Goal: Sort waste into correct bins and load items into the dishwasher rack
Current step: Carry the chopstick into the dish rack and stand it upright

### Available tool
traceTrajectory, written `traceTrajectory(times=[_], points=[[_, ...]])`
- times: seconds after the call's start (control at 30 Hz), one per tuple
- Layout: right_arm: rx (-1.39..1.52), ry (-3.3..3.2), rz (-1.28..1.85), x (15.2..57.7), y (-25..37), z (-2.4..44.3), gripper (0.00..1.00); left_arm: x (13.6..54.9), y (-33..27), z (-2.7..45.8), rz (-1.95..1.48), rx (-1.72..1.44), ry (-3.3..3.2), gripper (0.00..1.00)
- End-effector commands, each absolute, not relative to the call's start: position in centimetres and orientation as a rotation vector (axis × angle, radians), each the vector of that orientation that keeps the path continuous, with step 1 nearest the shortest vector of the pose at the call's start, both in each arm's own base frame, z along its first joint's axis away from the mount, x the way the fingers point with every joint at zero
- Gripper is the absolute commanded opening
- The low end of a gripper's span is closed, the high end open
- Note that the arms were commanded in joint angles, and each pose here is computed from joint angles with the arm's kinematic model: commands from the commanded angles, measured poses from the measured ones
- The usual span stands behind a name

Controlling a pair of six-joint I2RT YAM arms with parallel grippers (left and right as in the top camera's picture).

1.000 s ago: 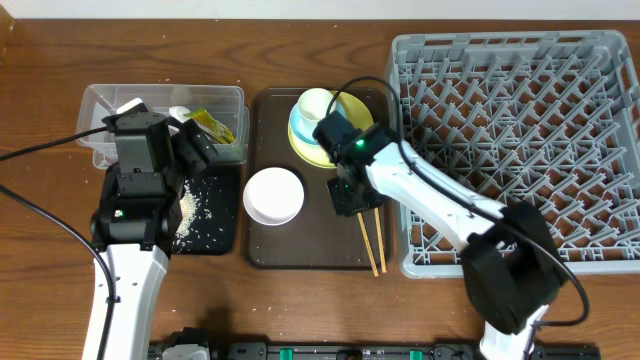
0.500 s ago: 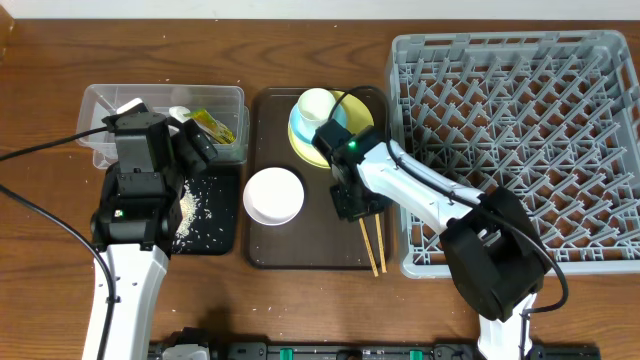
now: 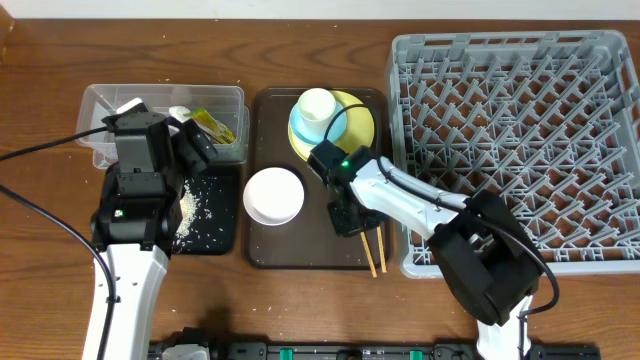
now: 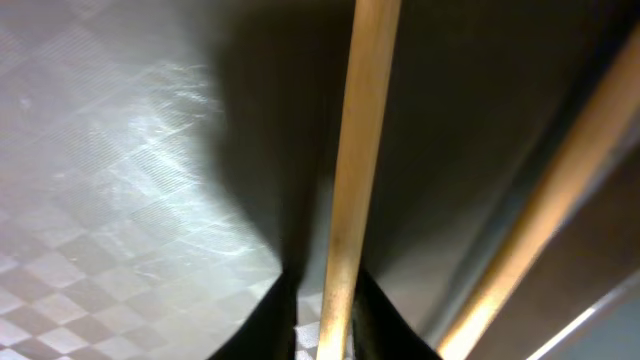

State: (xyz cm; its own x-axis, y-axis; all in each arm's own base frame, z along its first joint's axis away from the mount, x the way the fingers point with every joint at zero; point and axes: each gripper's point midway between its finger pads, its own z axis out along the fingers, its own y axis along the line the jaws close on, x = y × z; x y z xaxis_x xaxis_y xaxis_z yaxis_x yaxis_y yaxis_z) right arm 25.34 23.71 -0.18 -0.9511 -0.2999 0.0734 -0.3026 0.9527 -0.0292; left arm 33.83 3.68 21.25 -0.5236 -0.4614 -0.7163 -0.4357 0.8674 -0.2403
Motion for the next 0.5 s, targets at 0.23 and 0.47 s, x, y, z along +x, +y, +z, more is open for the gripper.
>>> traceTrajectory(times=[0.23,0.47], points=[[0.467,-3.010,0.070,24.5,23.9,0.9,0.01,34.0,3.9,21.8,-0.024,-0.637,2.181,0.94],[0.496,-3.106,-0.033,26.6,25.2,8.2,0.01,34.0,3.9,21.8,-0.024,-0.637,2.181,0.94]])
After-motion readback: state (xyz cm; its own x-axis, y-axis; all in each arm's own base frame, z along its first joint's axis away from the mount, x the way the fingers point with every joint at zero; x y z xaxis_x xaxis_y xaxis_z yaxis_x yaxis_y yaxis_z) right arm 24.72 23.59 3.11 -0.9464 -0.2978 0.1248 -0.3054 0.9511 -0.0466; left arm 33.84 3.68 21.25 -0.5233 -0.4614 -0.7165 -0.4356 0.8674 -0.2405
